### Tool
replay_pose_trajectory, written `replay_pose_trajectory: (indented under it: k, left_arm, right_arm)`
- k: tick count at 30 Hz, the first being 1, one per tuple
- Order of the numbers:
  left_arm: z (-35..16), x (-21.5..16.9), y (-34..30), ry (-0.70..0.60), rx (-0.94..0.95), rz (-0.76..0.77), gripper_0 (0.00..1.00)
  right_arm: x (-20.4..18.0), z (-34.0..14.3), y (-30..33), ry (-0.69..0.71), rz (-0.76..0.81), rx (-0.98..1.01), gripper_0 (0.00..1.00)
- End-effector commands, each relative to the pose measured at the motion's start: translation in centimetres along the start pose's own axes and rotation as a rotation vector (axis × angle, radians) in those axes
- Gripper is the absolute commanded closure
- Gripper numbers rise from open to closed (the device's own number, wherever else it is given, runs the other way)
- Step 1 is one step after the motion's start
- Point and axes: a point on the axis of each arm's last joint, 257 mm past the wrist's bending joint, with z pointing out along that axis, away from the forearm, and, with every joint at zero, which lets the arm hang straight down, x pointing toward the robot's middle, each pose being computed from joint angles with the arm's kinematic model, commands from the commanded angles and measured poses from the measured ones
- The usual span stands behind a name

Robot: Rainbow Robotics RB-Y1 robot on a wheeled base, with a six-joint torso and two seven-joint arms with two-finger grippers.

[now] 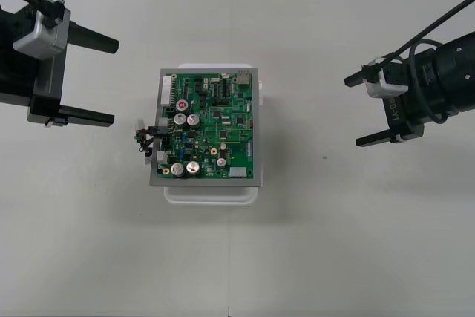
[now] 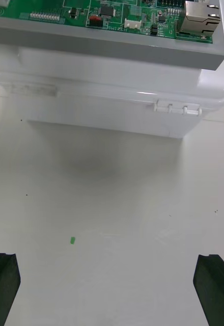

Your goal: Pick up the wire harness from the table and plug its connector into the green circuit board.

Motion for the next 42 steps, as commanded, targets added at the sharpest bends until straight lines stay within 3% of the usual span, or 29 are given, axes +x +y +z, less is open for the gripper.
replay_pose_trajectory:
  k: [1,5,18,29,31,38,42]
  left_arm:
    - [1.0,1.9,-1.3,0.045,0.015,0.053,0.00]
    - [1.4,3.1,-1.4,0.058,0.008,0.069,0.06]
    - [2.1,4.2,-0.5,0.016,-0.021,0.009,0.06]
    - [2.3,4.9,0.2,0.014,-0.044,0.000,0.06]
    - [2.5,5.4,0.4,0.011,-0.039,-0.003,0.00]
    - [3.0,7.4,0.9,0.012,-0.018,0.017,0.00]
    - [3.2,6.7,0.8,0.003,-0.011,0.029,0.00]
  right_arm:
    - [0.7,-1.5,-0.9,-0.024,-0.026,0.036,0.00]
    - [1.6,-2.1,-0.9,-0.049,-0.050,0.030,0.00]
    - [1.5,-3.3,-0.6,-0.049,-0.055,0.027,0.00]
    - [-0.2,-4.3,-1.0,-0.055,0.105,0.045,0.00]
    - [-0.7,-4.6,-1.0,-0.055,0.113,0.050,0.00]
    - [-2.2,-4.7,-0.6,-0.083,0.175,0.037,0.00]
    - [-2.8,-5.0,-0.7,-0.085,0.175,0.047,0.00]
